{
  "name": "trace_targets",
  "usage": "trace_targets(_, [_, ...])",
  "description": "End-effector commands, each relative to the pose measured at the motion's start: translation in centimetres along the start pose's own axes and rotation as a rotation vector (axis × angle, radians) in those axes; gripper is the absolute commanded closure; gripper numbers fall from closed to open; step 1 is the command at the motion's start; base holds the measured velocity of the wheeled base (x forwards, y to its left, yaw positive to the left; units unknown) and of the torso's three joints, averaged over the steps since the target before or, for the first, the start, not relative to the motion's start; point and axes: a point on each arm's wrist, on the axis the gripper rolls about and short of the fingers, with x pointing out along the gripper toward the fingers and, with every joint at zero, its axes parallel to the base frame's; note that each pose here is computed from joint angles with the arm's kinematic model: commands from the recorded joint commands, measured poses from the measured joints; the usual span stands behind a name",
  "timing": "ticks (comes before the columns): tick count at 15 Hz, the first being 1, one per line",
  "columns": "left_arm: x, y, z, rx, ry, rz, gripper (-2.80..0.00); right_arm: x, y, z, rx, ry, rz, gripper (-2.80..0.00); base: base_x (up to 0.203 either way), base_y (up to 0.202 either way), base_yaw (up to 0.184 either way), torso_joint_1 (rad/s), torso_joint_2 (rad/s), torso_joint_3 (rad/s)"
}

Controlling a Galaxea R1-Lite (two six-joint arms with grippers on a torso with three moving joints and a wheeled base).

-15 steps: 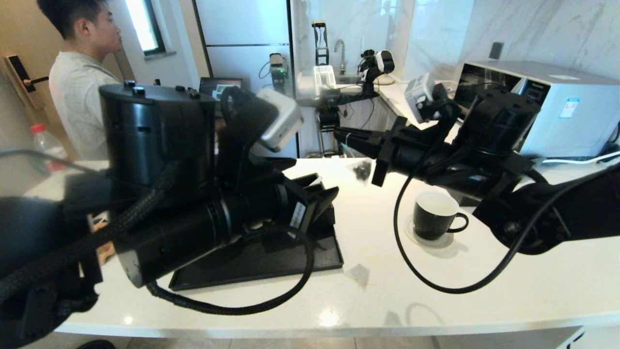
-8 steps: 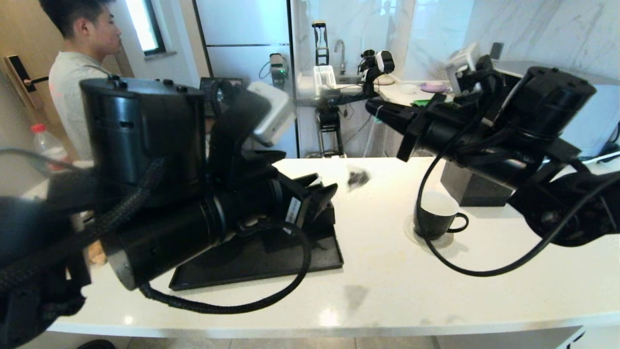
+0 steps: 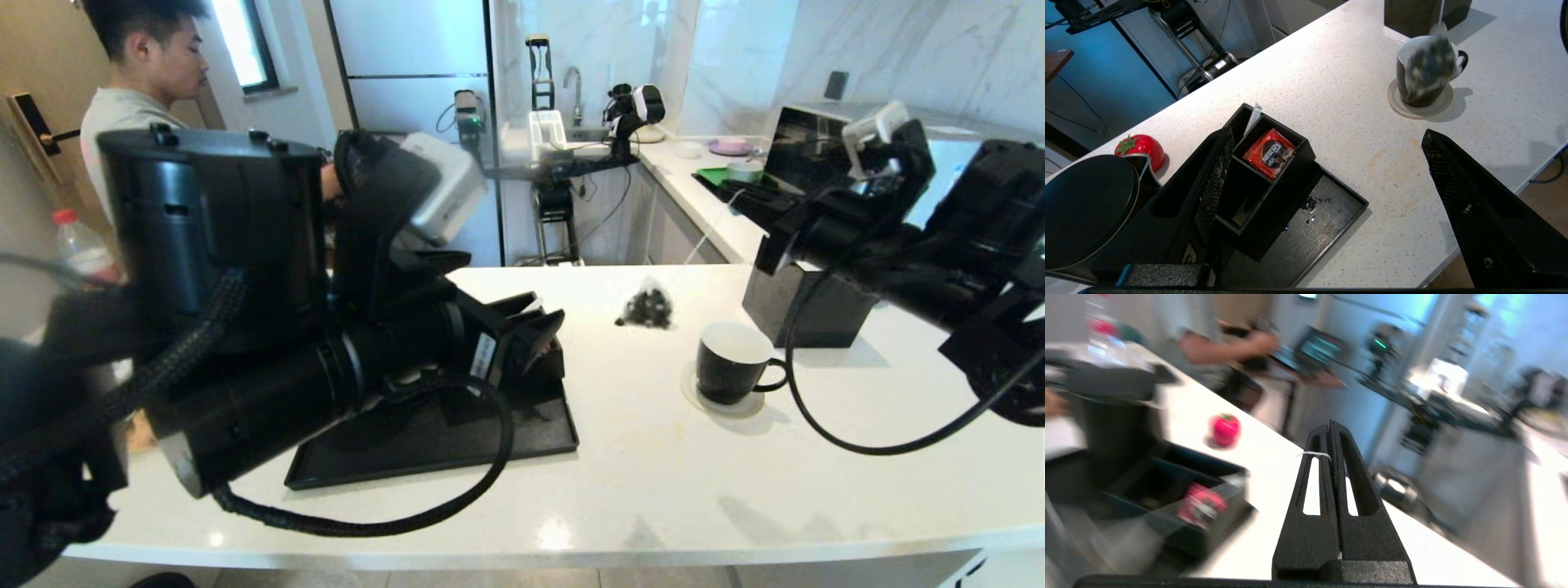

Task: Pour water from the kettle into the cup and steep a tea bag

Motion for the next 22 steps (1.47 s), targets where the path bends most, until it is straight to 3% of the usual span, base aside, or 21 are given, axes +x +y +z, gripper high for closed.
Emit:
trace_targets(1, [-0.2,0.0,-0.2,0.002,0.001,0.000,-2.80,-1.2,-1.2,-0.7,-0.010,0.021,-0.046,0.00,0.000,0.000,0.000,0.000,0.00,0.000])
trace_targets(7, [-0.2,0.0,-0.6,0.005,0.015,-0.001,-2.80,-2.6,-1.5,-3.8,-0.004,0.055,-0.079,0.00,0.000,0.000,0.000,0.000,0.00,0.000])
trace_targets(11, [-0.3,0.0,-0.9,0.008,0.025,0.000,-2.80,-3.7,-3.0,-5.8,-0.002,0.103,-0.138,0.00,0.000,0.000,0.000,0.000,0.00,0.000])
trace_targets(22, [-0.5,0.1,-1.4,0.010,0.038,0.000,-2.80,-4.1,-3.2,-6.4,0.006,0.123,-0.146,0.00,0.000,0.000,0.000,0.000,0.00,0.000])
